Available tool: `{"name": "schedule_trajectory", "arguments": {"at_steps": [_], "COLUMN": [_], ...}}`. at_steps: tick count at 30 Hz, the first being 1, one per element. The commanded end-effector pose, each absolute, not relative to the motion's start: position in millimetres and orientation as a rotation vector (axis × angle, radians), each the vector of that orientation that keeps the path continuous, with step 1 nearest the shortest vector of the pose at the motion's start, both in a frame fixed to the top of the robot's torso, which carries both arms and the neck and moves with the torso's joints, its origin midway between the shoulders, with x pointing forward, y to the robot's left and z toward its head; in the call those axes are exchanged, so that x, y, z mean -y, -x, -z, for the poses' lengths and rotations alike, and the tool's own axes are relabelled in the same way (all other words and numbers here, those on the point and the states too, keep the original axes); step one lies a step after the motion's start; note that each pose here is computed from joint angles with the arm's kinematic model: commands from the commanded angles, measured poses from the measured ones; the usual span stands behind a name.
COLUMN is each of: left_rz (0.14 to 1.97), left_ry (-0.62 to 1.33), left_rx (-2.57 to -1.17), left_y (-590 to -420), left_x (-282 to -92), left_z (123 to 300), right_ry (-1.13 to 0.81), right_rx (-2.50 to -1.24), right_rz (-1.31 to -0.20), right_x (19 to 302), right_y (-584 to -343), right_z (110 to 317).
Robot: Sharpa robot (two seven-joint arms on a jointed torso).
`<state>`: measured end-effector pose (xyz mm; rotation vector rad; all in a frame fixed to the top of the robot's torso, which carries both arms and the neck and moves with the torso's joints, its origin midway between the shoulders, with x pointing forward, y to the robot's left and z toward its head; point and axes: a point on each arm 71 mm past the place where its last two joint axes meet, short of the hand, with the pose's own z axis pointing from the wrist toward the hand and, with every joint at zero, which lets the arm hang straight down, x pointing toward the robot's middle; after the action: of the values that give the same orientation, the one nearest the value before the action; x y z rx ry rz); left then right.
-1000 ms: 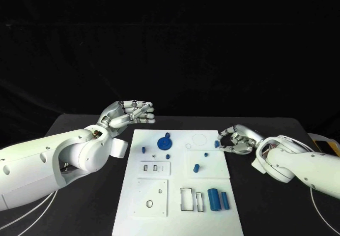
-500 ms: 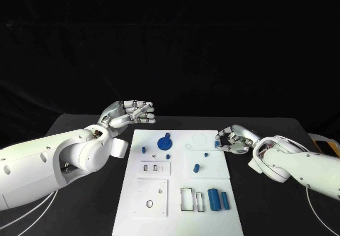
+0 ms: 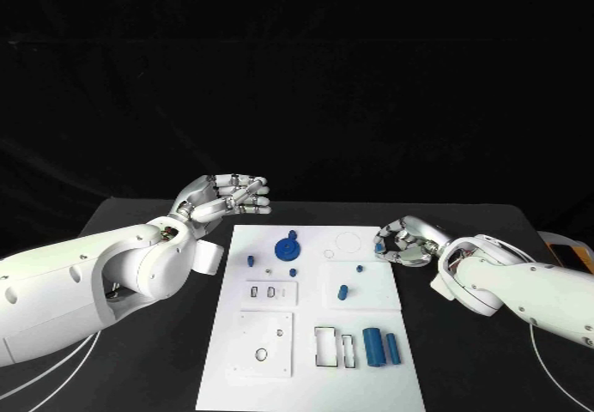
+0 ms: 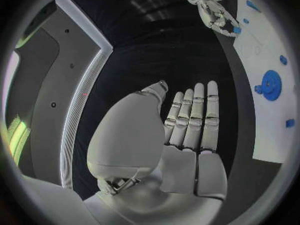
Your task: Assemble the parts on the task board
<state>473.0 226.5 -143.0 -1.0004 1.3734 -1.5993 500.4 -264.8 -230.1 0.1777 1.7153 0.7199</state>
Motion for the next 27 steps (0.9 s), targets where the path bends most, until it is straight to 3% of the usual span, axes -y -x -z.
{"name": "schedule_trajectory", "arguments": {"at_steps": [1,27], "left_rz": [1.623,1.619], "left_ry": [0.992,0.994], "left_rx": [-1.377,-1.378], "left_y": [-472.4,-472.3], "left_x": [-224.3,-225.4], "left_z": [141.7,141.8], "right_ry": [-0.177,-0.184], "right_rx": [-1.727,-1.683], "right_rz": [-0.717,-0.725], "right_x": [264.5,265.3], "right_y": [-500.4,-500.7], "right_z": [232.1,233.2]}}
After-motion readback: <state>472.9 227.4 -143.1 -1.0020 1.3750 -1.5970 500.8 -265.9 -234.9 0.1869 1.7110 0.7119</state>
